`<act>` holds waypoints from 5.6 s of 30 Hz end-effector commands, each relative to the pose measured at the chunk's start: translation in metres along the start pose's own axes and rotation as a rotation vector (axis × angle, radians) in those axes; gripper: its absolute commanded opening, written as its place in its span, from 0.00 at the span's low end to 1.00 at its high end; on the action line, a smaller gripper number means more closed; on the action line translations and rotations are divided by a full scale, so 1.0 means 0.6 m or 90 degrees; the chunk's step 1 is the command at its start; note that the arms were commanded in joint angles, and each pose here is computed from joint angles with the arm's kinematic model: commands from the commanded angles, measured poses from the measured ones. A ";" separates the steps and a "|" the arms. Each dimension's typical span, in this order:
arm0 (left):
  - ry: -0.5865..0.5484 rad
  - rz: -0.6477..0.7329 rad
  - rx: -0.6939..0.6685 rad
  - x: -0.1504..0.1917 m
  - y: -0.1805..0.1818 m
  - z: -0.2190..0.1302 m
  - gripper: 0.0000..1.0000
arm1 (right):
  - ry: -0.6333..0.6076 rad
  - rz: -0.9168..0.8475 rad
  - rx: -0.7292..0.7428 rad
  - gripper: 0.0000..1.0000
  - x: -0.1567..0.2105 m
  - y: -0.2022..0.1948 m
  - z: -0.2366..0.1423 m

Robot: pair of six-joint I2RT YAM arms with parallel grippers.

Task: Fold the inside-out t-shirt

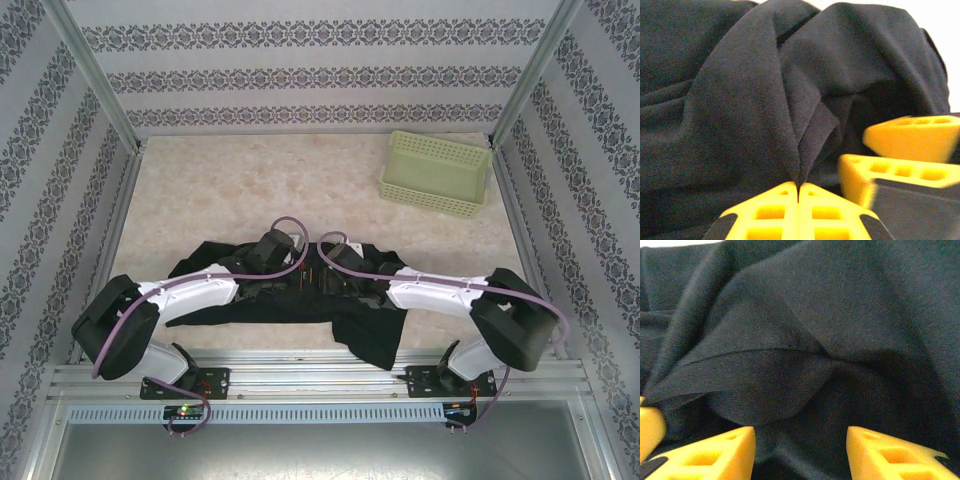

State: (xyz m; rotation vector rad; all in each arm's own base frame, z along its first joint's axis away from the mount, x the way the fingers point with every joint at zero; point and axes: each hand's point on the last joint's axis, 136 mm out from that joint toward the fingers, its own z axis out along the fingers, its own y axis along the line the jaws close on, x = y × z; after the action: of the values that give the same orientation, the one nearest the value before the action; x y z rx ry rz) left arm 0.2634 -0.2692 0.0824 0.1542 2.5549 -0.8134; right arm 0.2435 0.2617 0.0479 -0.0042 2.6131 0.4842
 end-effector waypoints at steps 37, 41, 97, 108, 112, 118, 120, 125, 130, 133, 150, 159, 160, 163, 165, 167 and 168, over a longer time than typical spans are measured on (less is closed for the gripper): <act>-0.009 0.009 -0.149 0.003 0.103 0.000 0.07 | -0.131 0.039 -0.084 0.00 -0.052 -0.027 -0.123; -0.048 0.041 -0.100 -0.014 0.055 -0.030 0.08 | -0.082 0.029 -0.027 0.09 -0.028 -0.048 -0.082; 0.036 -0.108 -0.196 0.004 0.199 0.062 0.65 | -0.110 -0.050 0.065 0.00 -0.026 -0.079 -0.196; 0.001 -0.194 -0.398 0.017 0.329 -0.019 0.57 | -0.137 -0.020 0.041 0.00 -0.033 -0.104 -0.227; -0.033 -0.184 -0.397 0.000 0.328 -0.042 0.55 | -0.126 -0.013 0.016 0.00 -0.034 -0.090 -0.212; -0.041 -0.153 -0.261 -0.017 0.258 -0.020 0.55 | -0.080 -0.017 -0.059 0.14 -0.041 -0.018 -0.149; -0.041 -0.141 -0.235 -0.020 0.240 -0.017 0.55 | -0.061 -0.028 -0.068 0.22 -0.047 0.006 -0.128; -0.043 -0.123 -0.195 -0.021 0.213 -0.014 0.56 | -0.008 -0.042 -0.093 0.37 -0.052 0.060 -0.068; -0.041 -0.120 -0.198 -0.017 0.214 -0.015 0.58 | 0.018 -0.065 -0.112 0.46 -0.042 0.094 -0.033; -0.038 -0.119 -0.203 -0.015 0.216 -0.014 0.59 | 0.036 -0.079 -0.065 0.48 -0.032 0.082 -0.016; -0.069 -0.059 -0.323 -0.031 0.193 -0.094 0.64 | -0.065 -0.074 -0.133 0.00 -0.060 0.071 -0.118; -0.089 -0.035 -0.180 -0.017 0.061 -0.117 0.65 | -0.061 -0.076 -0.168 0.00 -0.035 0.094 -0.094; -0.081 -0.034 -0.157 -0.015 0.048 -0.107 0.64 | -0.061 -0.078 -0.170 0.00 -0.033 0.096 -0.094; -0.056 -0.034 -0.124 -0.008 0.028 -0.075 0.61 | -0.063 -0.084 -0.169 0.00 -0.030 0.098 -0.096; -0.045 -0.041 -0.116 -0.004 0.027 -0.058 0.58 | -0.067 -0.085 -0.166 0.00 -0.030 0.096 -0.098; -0.044 -0.044 -0.103 -0.004 0.022 -0.045 0.55 | -0.067 -0.084 -0.164 0.00 -0.028 0.094 -0.098; -0.043 -0.043 -0.096 -0.004 0.019 -0.040 0.54 | -0.065 -0.085 -0.164 0.00 -0.026 0.093 -0.097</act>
State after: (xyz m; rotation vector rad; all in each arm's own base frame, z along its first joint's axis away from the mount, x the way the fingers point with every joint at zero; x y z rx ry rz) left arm 0.2563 -0.2262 0.0889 -0.0111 2.5941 -0.5168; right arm 0.2279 0.2903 0.1197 -0.2397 2.4344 0.7241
